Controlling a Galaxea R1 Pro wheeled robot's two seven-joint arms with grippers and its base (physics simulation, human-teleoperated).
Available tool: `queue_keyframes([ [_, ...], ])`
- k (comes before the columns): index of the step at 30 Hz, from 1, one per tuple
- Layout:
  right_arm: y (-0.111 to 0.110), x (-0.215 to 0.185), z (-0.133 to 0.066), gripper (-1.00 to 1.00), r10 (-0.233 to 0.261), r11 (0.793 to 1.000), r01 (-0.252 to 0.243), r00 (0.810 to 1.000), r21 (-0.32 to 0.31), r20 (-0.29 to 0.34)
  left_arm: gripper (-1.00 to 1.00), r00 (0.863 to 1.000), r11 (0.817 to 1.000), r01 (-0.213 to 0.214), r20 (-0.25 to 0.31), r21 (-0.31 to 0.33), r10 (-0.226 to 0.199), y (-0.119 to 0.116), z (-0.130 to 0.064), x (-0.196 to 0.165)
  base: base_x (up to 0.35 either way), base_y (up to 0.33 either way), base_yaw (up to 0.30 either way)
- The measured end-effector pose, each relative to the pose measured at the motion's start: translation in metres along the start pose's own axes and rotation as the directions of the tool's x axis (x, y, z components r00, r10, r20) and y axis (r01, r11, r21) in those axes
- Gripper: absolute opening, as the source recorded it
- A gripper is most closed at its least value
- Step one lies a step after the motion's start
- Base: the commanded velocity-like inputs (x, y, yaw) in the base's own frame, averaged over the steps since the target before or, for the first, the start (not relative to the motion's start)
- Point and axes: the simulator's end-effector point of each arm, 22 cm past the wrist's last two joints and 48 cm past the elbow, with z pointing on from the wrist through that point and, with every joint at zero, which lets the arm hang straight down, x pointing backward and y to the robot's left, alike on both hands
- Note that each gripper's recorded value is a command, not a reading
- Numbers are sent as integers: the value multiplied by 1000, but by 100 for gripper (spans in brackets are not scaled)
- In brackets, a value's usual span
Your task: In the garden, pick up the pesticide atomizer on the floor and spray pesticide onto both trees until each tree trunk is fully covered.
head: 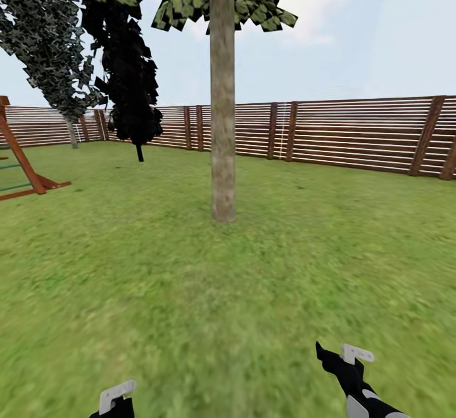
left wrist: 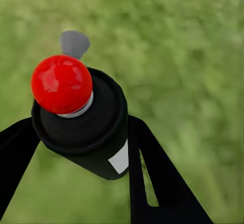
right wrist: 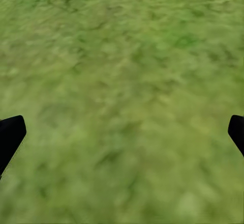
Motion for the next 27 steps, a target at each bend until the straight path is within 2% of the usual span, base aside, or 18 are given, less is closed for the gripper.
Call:
queue_keyframes([
  [27, 1, 4, 0, 100, 6, 1000, -6, 1000, 2, -12, -100, 1000, 1000, 1, 1, 1, -1, -1, 0, 0, 330, 0, 0],
])
